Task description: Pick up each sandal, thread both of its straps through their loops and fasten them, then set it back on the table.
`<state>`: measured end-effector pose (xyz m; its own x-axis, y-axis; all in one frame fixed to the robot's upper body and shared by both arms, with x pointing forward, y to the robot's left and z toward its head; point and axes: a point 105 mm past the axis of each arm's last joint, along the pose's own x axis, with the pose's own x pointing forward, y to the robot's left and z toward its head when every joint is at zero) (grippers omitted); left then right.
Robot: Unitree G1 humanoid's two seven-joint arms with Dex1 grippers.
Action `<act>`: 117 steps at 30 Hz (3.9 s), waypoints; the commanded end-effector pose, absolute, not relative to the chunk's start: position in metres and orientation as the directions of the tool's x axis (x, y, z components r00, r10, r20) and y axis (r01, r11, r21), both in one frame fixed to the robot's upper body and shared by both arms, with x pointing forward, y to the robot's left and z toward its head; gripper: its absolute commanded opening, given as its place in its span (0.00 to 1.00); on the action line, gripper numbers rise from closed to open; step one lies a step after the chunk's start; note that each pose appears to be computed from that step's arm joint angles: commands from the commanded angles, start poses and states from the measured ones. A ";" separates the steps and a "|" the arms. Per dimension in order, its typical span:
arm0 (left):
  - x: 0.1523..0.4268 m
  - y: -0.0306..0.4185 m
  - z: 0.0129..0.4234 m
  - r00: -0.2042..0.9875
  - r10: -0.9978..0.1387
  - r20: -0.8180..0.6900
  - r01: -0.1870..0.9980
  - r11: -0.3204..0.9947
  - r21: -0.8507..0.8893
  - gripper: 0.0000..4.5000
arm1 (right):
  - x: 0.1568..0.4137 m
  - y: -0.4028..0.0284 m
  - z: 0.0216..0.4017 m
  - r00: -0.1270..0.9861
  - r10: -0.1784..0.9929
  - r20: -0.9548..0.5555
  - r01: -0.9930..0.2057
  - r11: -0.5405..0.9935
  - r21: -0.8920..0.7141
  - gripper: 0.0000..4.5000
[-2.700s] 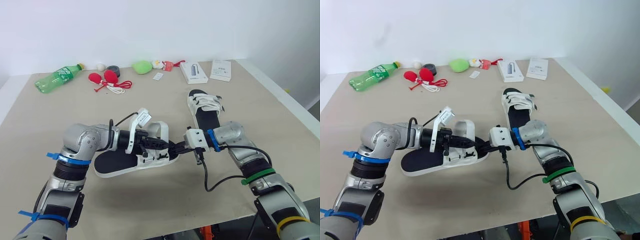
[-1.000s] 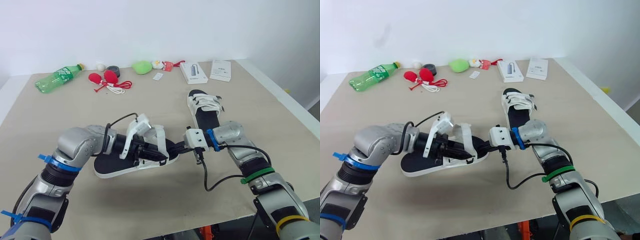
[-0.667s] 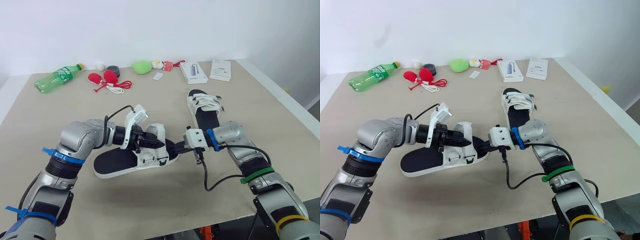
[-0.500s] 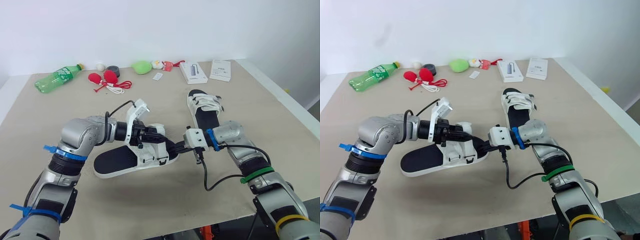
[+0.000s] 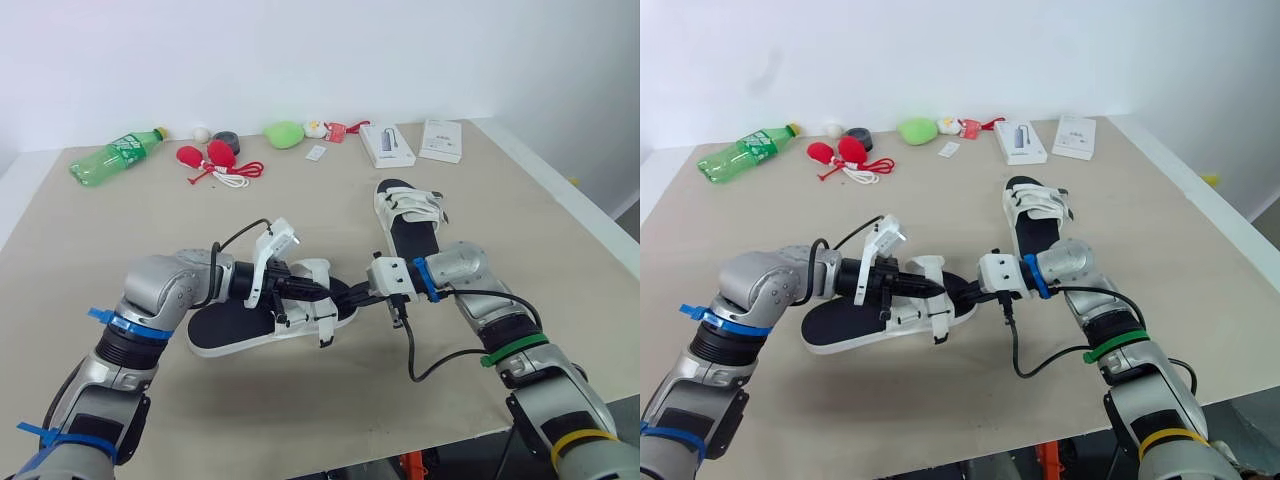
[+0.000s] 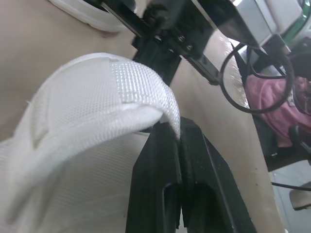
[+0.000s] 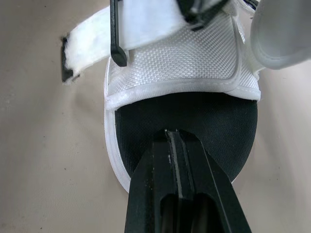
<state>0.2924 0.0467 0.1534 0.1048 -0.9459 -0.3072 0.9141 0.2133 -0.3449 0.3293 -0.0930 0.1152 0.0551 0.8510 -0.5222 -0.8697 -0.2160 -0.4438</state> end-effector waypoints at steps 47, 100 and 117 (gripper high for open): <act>0.252 0.072 0.127 0.171 -0.910 -0.378 0.881 0.313 -0.355 0.57 | 0.331 -0.095 0.096 0.051 0.819 -0.572 -0.894 -0.218 -0.391 0.00; 0.205 0.054 0.104 0.014 -0.953 -0.303 0.857 0.168 -0.487 0.01 | 0.328 -0.097 0.092 0.045 0.809 -0.586 -0.892 -0.231 -0.387 0.00; 0.174 0.113 0.124 -0.266 -0.851 -0.452 0.833 0.033 -0.553 0.68 | 0.331 -0.100 0.093 0.047 0.803 -0.594 -0.893 -0.232 -0.386 0.00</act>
<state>0.1776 0.1023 0.1148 -0.2303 -0.8742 -0.4275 0.8062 0.0746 -0.5869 0.3314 -0.0885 0.1136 0.0510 0.8533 -0.5189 -0.8641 -0.2228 -0.4512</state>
